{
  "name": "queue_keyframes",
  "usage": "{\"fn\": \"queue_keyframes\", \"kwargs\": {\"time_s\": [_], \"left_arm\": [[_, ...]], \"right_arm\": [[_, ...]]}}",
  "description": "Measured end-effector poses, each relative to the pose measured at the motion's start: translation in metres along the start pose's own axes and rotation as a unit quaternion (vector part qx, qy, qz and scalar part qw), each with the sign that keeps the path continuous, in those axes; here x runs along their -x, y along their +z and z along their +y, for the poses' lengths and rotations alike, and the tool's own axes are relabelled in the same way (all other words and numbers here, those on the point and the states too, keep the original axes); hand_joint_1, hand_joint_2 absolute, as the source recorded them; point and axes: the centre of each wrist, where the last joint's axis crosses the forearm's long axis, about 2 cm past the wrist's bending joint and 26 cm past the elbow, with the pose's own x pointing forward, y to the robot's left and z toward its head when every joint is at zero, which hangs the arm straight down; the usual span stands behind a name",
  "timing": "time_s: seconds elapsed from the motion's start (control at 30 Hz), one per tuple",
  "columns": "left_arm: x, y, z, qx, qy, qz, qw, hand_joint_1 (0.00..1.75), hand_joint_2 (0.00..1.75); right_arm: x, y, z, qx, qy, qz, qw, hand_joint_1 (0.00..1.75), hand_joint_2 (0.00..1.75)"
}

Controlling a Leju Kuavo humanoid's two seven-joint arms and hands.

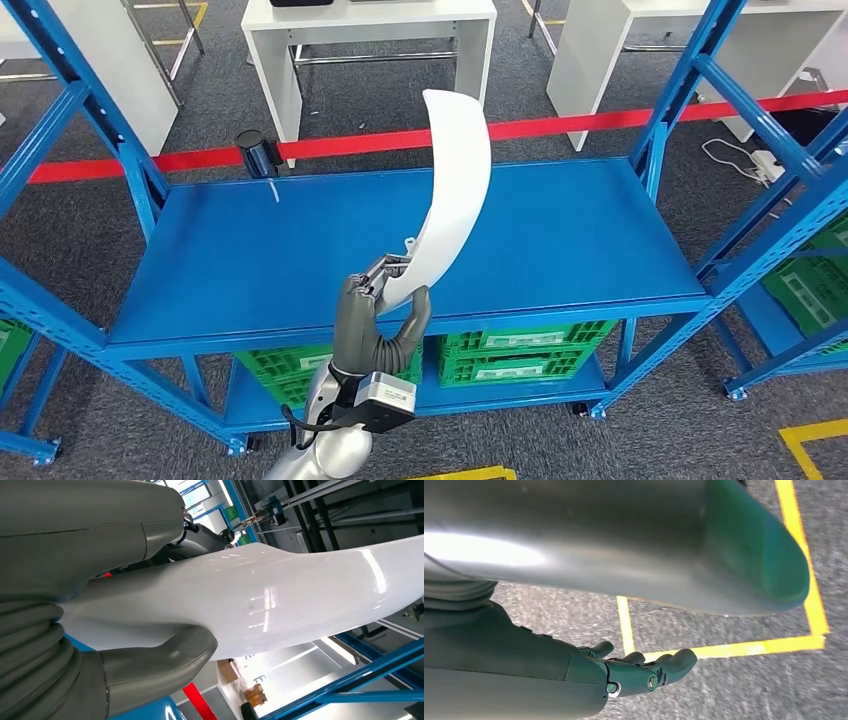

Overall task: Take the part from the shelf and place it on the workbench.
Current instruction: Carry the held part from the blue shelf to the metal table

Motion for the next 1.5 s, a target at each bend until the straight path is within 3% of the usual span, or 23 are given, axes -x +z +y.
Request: {"fn": "queue_keyframes", "kwargs": {"time_s": [0.57, 1.07, 1.5], "left_arm": [[0.004, 0.002, -0.005, 0.022, 0.002, 0.013, 1.0, 1.75, 1.75], [0.004, 0.017, -0.021, 0.073, 0.04, 0.036, 0.996, 1.75, 1.75], [0.012, 0.032, -0.026, 0.086, 0.021, 0.062, 0.994, 1.75, 1.75]], "right_arm": [[-0.004, -0.002, -0.003, 0.0, 0.0, -0.005, 1.0, 0.0, 0.0], [0.005, 0.0, -0.006, 0.049, 0.008, 0.029, 0.998, 0.0, 0.0], [0.005, 0.0, -0.005, 0.049, 0.02, 0.008, 0.999, 0.0, 0.0]]}}
